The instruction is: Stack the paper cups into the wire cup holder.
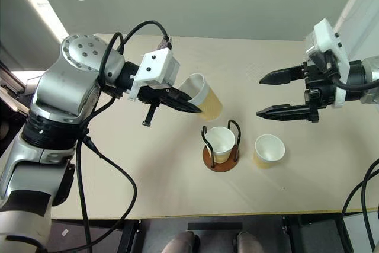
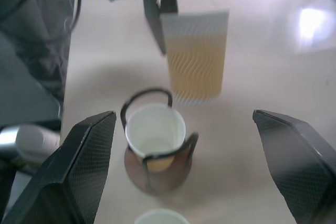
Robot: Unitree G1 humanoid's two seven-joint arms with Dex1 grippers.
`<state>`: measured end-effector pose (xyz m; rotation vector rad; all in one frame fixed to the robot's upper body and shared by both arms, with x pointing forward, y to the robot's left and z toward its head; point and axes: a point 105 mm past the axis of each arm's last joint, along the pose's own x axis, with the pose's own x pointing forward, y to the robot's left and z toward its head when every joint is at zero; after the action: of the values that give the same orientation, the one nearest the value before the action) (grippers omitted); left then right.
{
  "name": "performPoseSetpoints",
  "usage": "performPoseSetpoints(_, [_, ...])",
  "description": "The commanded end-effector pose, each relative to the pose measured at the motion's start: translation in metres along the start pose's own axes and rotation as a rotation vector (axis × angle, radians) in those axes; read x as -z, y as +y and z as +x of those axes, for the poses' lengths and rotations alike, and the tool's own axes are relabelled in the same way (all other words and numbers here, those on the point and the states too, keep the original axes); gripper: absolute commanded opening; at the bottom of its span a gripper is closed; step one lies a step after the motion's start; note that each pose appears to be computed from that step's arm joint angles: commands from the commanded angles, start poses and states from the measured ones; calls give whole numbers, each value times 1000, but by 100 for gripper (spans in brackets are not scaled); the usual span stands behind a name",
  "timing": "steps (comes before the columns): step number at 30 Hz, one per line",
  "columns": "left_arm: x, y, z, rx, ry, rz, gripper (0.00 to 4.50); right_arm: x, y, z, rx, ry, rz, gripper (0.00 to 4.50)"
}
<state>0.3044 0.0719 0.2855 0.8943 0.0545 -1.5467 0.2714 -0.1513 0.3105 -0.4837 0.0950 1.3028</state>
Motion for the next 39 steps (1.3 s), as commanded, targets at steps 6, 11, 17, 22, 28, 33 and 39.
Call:
performPoseSetpoints(6, [-28, 2, 4, 101, -66, 52, 2, -13, 4, -8, 45, -39, -41, 436])
performPoseSetpoints(11, [-27, -8, 17, 188, -82, 35, 2, -12, 5, -12, 59, -29, -34, 436])
performPoseSetpoints(17, [-15, -15, 29, 235, -35, 48, 2, -11, 6, -13, 73, -21, -29, 436])
performPoseSetpoints(22, [-6, -19, 35, 256, 10, 86, 2, -10, 5, -15, 86, -15, -25, 436])
performPoseSetpoints(28, [1, -20, 40, 262, 45, 110, 2, -9, 4, -16, 95, -13, -22, 436])
performPoseSetpoints(33, [6, -24, 47, 279, 64, 129, 2, -8, 3, -15, 98, -8, -19, 436])
performPoseSetpoints(39, [8, -25, 56, 294, 80, 168, 68, -3, 2, -16, 104, 19, -12, 436])
